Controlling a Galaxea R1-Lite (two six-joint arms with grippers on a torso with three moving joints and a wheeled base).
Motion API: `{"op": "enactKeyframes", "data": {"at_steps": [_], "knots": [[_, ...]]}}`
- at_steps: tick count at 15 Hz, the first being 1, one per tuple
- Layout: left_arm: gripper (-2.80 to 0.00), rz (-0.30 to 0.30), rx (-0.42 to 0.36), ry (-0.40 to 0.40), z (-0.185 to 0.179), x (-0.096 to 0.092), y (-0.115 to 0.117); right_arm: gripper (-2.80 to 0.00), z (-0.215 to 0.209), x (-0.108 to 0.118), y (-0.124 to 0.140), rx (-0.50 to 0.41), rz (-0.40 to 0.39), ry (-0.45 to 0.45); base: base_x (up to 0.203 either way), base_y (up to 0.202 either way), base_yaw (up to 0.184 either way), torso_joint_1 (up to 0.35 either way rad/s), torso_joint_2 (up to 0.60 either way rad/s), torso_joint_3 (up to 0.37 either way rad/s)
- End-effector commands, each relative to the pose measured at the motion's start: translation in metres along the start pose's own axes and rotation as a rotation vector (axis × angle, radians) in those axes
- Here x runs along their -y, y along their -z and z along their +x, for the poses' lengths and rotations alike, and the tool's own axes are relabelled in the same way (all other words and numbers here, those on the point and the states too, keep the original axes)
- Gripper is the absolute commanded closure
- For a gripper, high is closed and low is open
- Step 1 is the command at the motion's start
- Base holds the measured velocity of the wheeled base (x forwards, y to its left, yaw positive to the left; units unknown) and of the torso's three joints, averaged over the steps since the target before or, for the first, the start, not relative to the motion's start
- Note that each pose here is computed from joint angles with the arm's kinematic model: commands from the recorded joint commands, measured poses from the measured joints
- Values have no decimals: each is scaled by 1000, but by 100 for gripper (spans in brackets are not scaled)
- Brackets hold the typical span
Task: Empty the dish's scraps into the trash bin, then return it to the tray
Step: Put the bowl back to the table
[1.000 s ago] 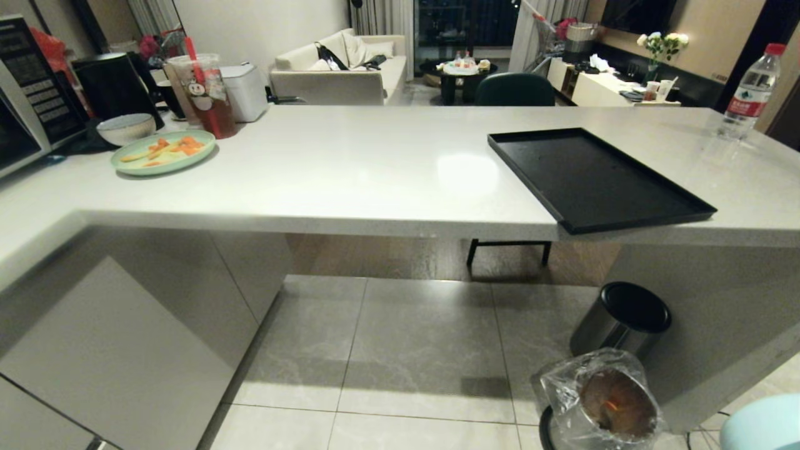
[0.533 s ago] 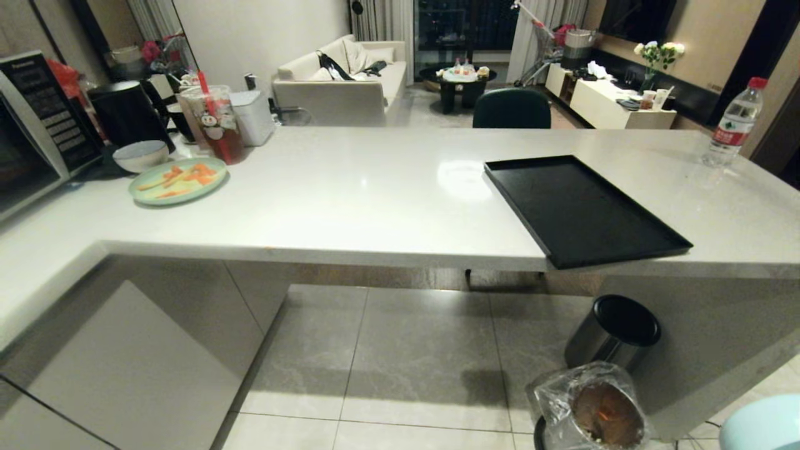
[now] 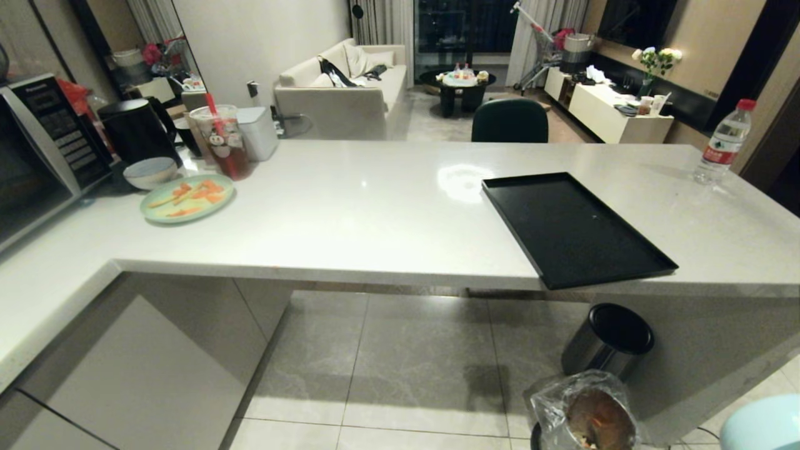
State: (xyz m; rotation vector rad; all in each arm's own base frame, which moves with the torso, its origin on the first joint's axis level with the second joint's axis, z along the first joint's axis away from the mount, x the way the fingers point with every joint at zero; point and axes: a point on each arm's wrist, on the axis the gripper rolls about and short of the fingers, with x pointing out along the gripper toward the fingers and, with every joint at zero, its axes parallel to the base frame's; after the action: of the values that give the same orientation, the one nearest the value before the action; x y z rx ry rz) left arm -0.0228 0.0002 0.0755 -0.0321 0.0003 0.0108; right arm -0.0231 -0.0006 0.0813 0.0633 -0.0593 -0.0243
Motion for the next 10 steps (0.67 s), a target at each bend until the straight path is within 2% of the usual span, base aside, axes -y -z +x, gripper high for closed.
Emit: {"op": "enactKeyframes", "data": {"at_steps": [1, 10], "knots": [[0, 0, -1, 0, 0, 0, 0, 0, 0, 0, 0, 0, 0, 1, 0, 0, 0, 10, -27, -15], [0, 3, -1, 0, 0, 0, 0, 0, 0, 0, 0, 0, 0, 0, 0, 0, 0, 0, 0, 0]]}}
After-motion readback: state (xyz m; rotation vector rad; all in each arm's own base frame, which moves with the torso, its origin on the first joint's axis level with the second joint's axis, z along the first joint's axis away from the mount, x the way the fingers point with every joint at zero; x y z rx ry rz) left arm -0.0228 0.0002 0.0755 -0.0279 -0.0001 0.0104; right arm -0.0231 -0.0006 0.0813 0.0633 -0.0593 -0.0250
